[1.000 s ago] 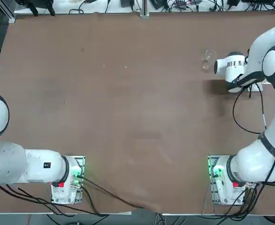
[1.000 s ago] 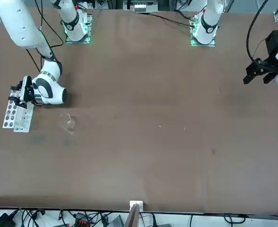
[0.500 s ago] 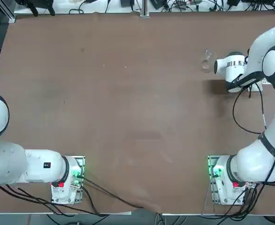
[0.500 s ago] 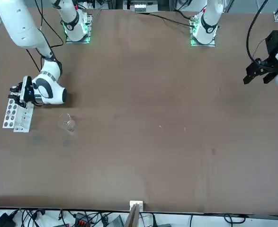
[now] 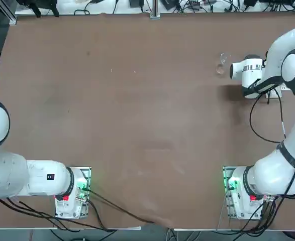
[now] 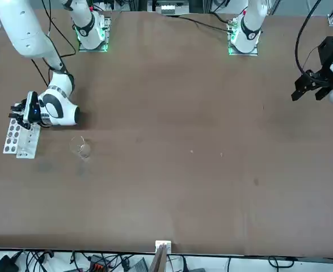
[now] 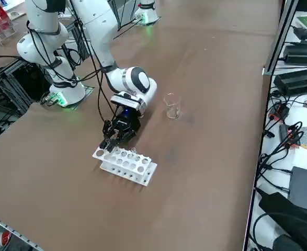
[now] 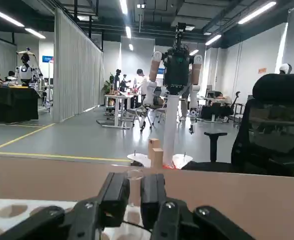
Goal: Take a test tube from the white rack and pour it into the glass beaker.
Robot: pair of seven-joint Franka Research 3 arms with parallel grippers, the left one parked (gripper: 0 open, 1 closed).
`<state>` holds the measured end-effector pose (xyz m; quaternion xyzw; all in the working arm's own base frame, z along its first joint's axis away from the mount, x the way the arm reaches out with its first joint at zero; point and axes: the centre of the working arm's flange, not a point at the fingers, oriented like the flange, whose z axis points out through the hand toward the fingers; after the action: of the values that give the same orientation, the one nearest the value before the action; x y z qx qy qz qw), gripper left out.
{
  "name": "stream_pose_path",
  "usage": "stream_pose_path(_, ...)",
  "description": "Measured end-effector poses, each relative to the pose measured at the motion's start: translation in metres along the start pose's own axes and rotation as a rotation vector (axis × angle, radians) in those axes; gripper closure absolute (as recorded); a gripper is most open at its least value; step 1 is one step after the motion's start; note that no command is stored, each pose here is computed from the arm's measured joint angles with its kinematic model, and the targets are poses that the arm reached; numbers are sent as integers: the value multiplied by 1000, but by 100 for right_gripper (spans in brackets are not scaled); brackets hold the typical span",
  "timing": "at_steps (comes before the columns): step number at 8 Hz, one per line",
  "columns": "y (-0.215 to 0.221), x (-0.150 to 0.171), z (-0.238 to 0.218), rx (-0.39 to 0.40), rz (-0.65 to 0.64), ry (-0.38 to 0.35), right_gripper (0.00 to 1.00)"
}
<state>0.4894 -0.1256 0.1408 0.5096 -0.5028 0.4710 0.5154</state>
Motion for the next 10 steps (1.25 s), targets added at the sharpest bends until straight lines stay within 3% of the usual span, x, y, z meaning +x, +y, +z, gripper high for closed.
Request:
stream_pose_path(4, -7, 23, 1, -19, -12, 50, 80)
stream_pose_path(10, -23, 144, -16, -69, -121, 25, 81)
